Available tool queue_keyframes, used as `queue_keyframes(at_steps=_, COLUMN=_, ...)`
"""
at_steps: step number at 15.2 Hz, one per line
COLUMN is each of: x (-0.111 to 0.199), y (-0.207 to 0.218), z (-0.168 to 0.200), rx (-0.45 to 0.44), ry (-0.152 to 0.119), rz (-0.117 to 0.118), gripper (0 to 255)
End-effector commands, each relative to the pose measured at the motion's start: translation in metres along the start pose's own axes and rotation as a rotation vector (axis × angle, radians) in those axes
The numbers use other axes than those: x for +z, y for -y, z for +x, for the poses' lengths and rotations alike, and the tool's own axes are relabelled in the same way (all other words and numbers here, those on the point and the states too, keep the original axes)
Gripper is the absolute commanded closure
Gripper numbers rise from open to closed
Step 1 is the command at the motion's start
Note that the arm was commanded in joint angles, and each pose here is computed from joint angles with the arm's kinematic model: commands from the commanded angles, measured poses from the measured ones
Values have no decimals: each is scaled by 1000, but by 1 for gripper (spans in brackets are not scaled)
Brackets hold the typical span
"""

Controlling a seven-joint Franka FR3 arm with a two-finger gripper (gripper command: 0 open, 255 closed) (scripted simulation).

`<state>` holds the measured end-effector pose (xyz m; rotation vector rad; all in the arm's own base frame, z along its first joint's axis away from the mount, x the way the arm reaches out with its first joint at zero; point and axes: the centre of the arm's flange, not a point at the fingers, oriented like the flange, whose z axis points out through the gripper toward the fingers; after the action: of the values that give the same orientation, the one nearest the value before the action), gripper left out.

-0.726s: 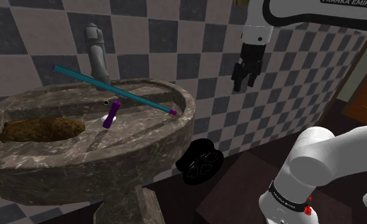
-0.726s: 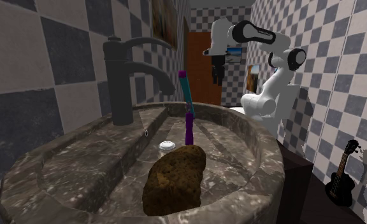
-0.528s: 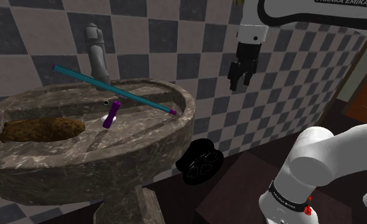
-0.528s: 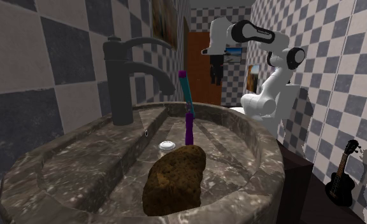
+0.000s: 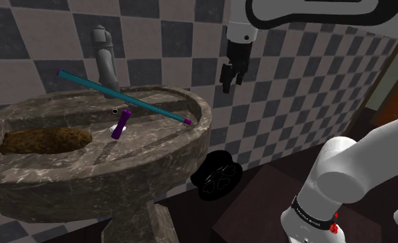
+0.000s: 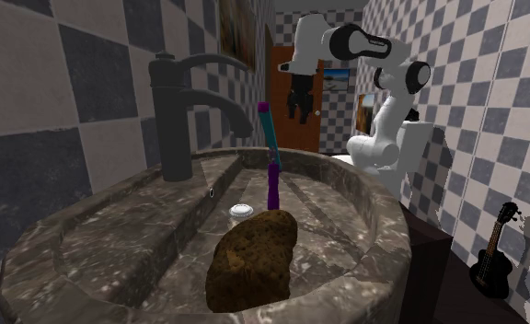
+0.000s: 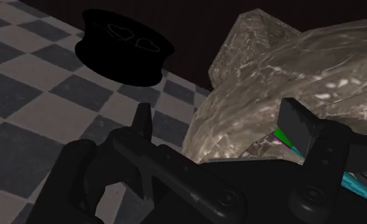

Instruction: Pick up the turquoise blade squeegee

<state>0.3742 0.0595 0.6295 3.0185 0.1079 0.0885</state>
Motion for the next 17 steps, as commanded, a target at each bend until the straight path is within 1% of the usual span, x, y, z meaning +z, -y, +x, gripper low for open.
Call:
queue_keyframes(at_steps=1, x=-6, y=17, z=20, rx=-54, ry=-23, rz=-21, gripper=0)
queue_keyframes(at_steps=9, x=-21, y=97, z=83, rx=-260, ry=-109, rz=-107, gripper=0)
queue_keyframes(at_steps=17, x=-34, y=189, z=127, rx=-466, ry=-194, rz=-193, gripper=0)
